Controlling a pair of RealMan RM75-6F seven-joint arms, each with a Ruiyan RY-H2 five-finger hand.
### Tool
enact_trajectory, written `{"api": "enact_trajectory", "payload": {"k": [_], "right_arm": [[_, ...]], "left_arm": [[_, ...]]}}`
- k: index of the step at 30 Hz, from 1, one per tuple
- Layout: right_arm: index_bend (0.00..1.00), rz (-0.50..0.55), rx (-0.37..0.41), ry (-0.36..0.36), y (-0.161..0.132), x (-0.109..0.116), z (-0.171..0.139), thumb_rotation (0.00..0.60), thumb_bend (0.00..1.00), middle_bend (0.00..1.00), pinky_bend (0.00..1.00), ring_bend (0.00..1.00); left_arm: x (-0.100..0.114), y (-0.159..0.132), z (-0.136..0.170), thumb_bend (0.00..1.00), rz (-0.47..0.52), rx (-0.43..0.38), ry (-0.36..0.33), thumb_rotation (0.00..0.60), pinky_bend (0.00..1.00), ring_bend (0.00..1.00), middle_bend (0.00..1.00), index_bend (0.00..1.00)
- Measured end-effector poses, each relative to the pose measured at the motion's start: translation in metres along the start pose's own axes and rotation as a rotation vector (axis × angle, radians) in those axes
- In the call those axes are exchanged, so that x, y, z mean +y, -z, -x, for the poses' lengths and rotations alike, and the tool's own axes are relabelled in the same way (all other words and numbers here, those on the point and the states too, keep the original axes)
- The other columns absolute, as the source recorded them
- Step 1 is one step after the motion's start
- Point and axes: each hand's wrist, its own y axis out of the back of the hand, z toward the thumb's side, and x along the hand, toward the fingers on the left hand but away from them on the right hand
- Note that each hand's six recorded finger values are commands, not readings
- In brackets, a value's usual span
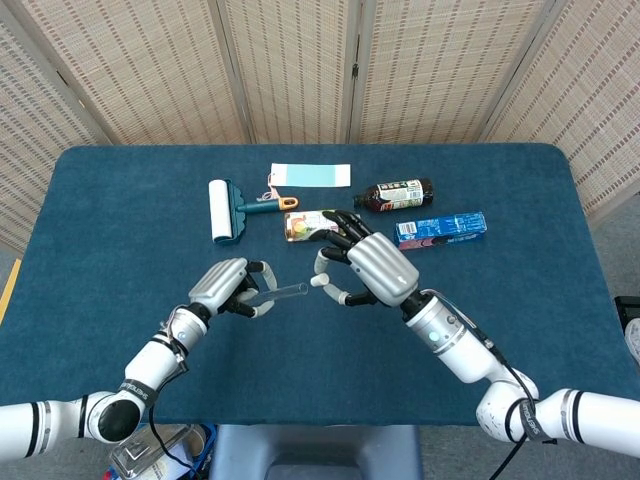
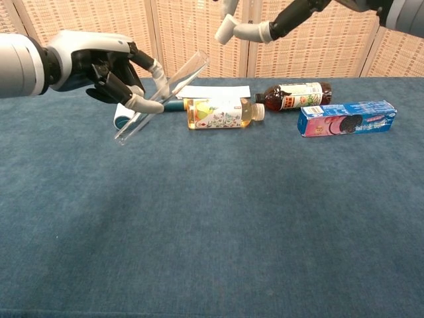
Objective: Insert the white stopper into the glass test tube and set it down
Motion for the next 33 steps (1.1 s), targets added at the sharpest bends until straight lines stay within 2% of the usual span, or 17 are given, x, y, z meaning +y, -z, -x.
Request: {"api": "enact_trajectory", "payload": {"k": [17, 33], "right_arm": [[0.71, 0.014, 0.026, -0.028, -0.008, -0.012, 0.008, 0.6, 0.48, 0.23, 0.0, 0.0], [0.71, 0.021, 0.028, -0.021, -0.008, -0.011, 0.006, 0.6, 0.49, 0.23, 0.0, 0.0]], "left_arm": [[0.001, -0.006, 0.001, 0.38, 0.03, -0.018, 0.0, 0.6, 1.0, 1.0, 1.0, 0.67], [0.001, 0.0, 0.0, 0.38, 0.028, -0.001, 0.007, 0.6, 1.0, 1.0, 1.0, 0.67]]}}
